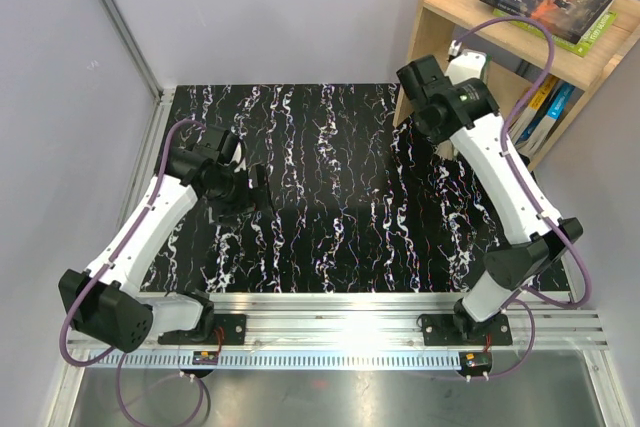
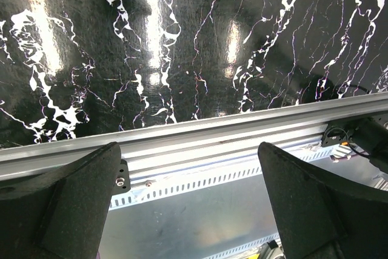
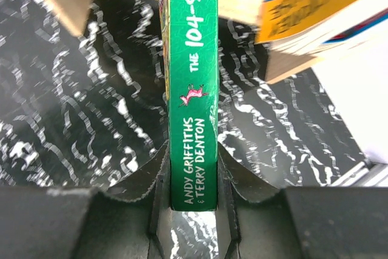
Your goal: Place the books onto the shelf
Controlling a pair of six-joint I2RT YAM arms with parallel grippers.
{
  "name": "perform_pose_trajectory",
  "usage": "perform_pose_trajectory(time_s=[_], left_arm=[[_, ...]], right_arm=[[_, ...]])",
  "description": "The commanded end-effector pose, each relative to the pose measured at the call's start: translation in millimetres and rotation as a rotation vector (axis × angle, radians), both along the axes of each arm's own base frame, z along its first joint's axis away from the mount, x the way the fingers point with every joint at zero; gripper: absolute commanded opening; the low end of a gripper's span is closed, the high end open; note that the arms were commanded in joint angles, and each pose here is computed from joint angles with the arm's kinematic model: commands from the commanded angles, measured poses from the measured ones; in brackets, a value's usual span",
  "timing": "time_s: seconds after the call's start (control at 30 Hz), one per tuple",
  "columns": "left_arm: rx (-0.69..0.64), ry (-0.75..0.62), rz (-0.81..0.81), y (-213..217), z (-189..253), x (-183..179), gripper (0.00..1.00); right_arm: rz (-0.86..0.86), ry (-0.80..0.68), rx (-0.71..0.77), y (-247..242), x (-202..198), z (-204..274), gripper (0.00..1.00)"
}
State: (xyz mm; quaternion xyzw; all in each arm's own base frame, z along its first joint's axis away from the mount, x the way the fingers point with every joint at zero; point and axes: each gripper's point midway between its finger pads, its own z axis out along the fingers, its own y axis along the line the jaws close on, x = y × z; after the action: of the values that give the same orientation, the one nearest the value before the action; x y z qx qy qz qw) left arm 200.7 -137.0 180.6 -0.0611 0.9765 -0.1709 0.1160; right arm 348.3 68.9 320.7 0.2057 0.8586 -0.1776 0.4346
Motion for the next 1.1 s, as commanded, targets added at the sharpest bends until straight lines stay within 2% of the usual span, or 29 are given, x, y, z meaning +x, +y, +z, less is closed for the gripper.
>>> perform_pose_trajectory(time_s=[0.0, 0.4, 0.7, 0.83, 1.07], left_arm=[[-0.009, -0.028, -0.019, 0, 3, -1, 0.98], [-0.004, -0.008, -0.023, 0, -6, 0, 0.96], [0.020, 0.006, -0.018, 3, -11, 1, 0.95], [0.022, 0.007, -0.009, 3, -14, 1, 0.95], [0.018, 0.026, 0.008, 3, -26, -3, 0.95]], right_arm=[[-0.090, -0.163, -0.018, -35, -3, 50, 0.00], [-0.242, -0.214, 0.007, -100, 22, 51, 0.00], [-0.271, -0.258, 0.102, -116, 43, 31, 0.00], [-0.230, -0.293, 0.153, -117, 54, 23, 0.00], [-0.288, -0.318, 0.139, -139, 60, 25, 0.00]])
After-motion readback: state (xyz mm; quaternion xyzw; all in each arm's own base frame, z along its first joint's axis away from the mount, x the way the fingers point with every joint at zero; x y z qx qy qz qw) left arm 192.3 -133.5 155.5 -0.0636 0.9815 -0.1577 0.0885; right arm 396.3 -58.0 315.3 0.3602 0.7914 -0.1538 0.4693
